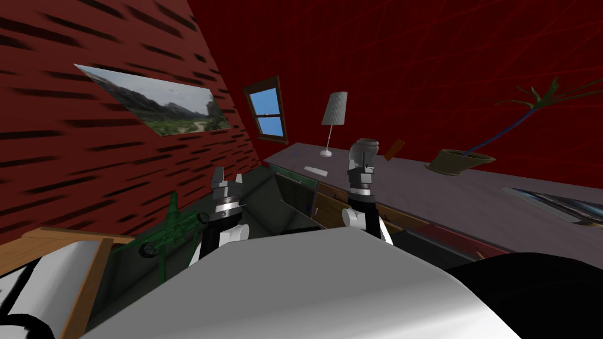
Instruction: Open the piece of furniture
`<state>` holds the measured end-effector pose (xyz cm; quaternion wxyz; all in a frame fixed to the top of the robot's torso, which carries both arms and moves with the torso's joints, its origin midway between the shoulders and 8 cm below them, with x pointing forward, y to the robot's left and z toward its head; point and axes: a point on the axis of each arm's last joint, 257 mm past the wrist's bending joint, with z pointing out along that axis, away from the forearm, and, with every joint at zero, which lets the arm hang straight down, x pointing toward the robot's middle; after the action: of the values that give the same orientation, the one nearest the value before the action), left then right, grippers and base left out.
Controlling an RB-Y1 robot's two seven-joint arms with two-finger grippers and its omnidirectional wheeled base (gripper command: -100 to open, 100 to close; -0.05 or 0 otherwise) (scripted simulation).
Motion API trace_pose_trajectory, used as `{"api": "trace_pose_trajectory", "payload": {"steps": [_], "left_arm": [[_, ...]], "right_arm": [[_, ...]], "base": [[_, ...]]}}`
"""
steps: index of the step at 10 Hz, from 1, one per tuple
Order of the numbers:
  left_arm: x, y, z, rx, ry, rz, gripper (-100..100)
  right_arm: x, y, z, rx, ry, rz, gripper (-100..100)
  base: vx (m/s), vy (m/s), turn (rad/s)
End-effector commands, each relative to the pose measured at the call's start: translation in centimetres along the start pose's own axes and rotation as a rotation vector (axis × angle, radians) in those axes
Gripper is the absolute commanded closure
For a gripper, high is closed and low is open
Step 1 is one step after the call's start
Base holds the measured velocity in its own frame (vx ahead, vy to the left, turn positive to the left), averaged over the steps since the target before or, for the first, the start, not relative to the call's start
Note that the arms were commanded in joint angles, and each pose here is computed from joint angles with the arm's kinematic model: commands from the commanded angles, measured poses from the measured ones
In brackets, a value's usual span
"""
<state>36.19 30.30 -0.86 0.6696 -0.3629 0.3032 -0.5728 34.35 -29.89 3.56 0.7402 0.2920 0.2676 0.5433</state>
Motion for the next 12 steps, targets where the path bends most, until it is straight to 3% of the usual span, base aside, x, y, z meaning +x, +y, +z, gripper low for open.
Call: {"api": "trace_pose_trajectory", "payload": {"steps": [1, 9, 10, 12], "left_arm": [[0.0, 0.0, 0.0, 0.0, 0.0, 0.0, 0], [0.0, 0.0, 0.0, 0.0, 0.0, 0.0, 0], [0.0, 0.0, 0.0, 0.0, 0.0, 0.0, 0], [0.0, 0.0, 0.0, 0.0, 0.0, 0.0, 0]], "right_arm": [[0.0, 0.0, 0.0, 0.0, 0.0, 0.0, 0], [0.0, 0.0, 0.0, 0.0, 0.0, 0.0, 0], [0.5, 0.1, 0.0, -0.006, 0.05, -0.039, -100], [1.1, 0.1, -0.1, -0.013, 0.119, -0.11, -100]], "base": [[0.0, 0.0, 0.0], [0.0, 0.0, 0.0], [0.012, -0.001, 0.022], [-0.012, 0.022, 0.045]]}}
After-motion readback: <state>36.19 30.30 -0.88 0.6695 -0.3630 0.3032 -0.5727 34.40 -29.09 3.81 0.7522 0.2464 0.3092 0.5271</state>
